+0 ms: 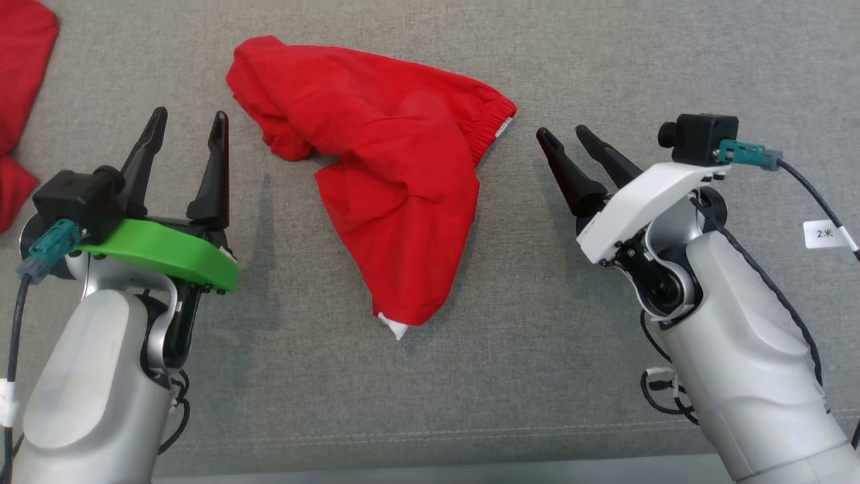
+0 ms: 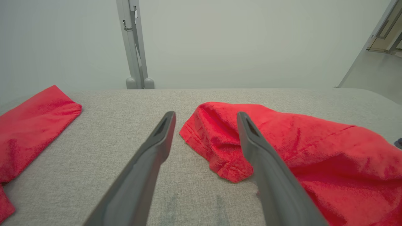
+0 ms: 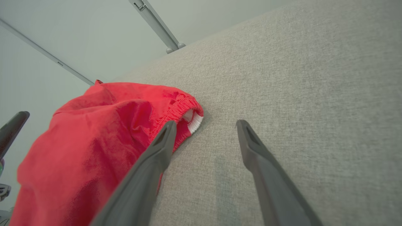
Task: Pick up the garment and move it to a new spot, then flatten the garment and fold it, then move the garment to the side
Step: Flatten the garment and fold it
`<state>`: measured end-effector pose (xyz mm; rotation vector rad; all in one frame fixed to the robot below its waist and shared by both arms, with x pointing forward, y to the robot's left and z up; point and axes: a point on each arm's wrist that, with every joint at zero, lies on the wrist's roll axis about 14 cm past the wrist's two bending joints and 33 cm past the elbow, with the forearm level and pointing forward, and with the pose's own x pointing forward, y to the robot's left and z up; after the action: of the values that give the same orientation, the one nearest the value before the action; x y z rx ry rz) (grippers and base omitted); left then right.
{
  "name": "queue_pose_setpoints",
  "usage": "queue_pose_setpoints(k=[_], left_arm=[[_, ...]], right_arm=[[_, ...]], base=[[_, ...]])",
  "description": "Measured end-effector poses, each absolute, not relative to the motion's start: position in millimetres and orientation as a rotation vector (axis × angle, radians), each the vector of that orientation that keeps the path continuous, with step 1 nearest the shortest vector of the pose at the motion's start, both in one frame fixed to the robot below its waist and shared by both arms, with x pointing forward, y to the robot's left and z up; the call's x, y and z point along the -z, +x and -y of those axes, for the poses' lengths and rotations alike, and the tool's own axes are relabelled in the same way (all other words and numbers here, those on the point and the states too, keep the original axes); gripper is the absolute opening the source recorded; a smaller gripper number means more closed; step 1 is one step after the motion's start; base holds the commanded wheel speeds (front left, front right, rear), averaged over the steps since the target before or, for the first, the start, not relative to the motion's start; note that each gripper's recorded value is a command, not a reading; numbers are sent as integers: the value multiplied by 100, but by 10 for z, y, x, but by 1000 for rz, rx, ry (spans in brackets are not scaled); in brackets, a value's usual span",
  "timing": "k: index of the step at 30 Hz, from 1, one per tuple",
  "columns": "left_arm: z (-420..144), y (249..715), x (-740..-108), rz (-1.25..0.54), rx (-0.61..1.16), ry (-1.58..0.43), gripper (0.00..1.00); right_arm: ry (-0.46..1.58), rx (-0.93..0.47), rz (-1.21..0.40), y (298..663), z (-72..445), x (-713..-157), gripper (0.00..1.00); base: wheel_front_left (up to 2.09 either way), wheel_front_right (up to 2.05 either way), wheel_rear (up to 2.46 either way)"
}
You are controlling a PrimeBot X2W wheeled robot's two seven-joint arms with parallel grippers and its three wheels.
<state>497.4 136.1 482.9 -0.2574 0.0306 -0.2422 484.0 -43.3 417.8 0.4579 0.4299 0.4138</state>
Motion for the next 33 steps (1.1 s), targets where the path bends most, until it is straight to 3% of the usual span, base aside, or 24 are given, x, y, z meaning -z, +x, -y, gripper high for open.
queue_pose_setpoints(k=[12,14,15,16,17,18,33], left_arm=[[-1541,4977,-4575,-88,193,-250,100],[-1555,4983,-4559,-91,193,-250,100],[-1572,4984,-4549,-91,188,-249,100],[-1588,4982,-4534,-92,183,-248,100],[-1598,4979,-4516,-97,180,-246,100],[-1604,4977,-4500,-102,178,-246,100],[-1344,5352,-4460,-178,254,-291,100]], right_arm=[[477,-547,-533,5056,-66,-4030,100],[471,-565,-556,5051,-128,-3981,95],[472,-573,-565,5047,-160,-3963,79],[475,-578,-572,5048,-184,-3950,44],[475,-583,-575,5053,-201,-3945,30],[472,-585,-576,5058,-210,-3941,0],[480,-612,-467,5219,-225,-4228,0]], base=[[0,0,0],[0,0,0],[0,0,0],[0,0,0],[0,0,0],[0,0,0],[0,0,0]])
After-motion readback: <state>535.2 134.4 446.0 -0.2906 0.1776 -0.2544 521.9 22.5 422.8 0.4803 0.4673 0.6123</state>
